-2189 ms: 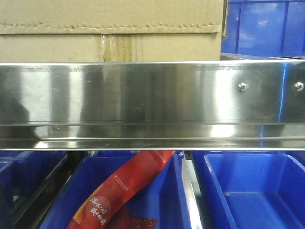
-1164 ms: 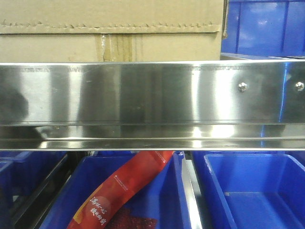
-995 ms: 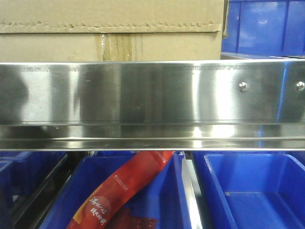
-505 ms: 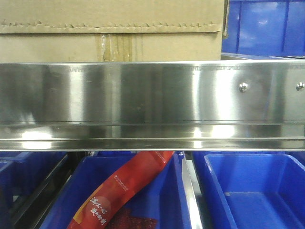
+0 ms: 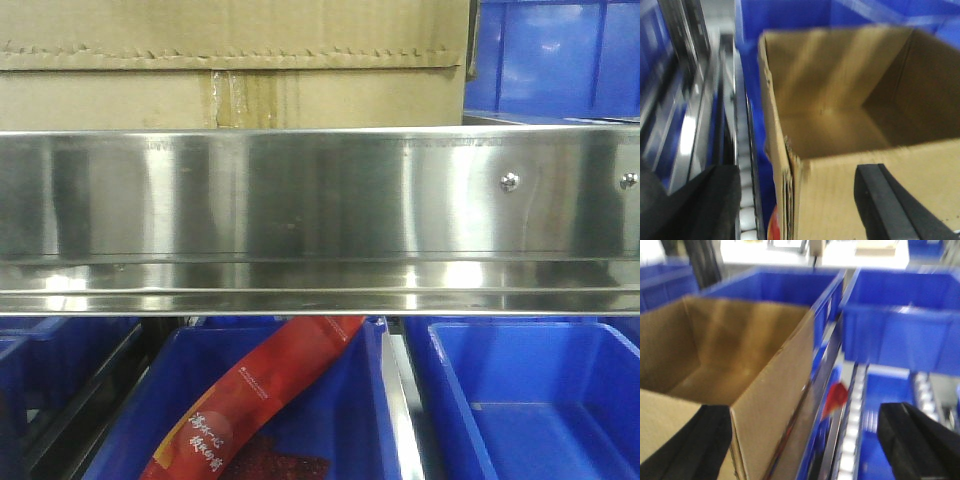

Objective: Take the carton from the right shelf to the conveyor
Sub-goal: 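Pinch the carton's side walls with both grippers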

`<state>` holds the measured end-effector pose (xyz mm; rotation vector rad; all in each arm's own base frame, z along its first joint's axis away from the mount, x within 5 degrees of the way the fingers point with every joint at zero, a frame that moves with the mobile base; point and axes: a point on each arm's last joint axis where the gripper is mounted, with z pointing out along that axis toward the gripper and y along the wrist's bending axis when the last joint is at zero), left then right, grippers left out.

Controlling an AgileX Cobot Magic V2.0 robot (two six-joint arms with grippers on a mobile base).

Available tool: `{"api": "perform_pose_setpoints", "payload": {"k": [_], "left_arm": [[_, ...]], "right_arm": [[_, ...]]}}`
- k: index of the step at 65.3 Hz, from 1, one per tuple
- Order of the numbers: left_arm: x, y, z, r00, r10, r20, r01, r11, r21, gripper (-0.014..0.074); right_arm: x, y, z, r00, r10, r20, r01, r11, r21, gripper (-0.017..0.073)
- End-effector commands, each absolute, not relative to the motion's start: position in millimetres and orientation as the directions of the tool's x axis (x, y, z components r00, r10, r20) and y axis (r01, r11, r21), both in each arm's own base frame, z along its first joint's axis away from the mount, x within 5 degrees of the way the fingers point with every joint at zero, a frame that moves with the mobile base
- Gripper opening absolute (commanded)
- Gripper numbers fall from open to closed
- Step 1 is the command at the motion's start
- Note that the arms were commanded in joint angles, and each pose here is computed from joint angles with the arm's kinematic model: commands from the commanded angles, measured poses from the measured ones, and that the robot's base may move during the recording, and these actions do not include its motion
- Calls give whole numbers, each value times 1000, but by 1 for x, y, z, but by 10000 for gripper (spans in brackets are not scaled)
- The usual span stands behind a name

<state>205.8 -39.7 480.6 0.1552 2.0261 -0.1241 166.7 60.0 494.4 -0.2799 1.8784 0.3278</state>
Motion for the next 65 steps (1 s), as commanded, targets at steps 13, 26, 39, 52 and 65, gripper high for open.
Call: {"api": "perform_pose_setpoints", "payload": {"k": [13, 26, 39, 52, 65], "left_arm": [[284, -45, 491, -584, 14, -811, 56, 998, -24, 393], [331, -46, 478, -619, 2, -786, 29, 999, -21, 393], [364, -51, 458, -622, 8, -783, 34, 999, -18, 393], [382, -54, 442, -626, 12, -780, 39, 999, -15, 393], [397, -57, 424, -660, 18, -751, 38, 999, -10, 365]], "right_arm": [[242, 93, 518, -528, -80, -845, -355, 925, 135, 484], [297, 123, 512, -551, -90, -829, -374, 915, 149, 484], [344, 142, 478, -619, -118, -776, -364, 919, 151, 484], [372, 153, 444, -685, -144, -714, -351, 924, 151, 484], [386, 159, 423, -722, -159, -674, -344, 927, 150, 400]]}}
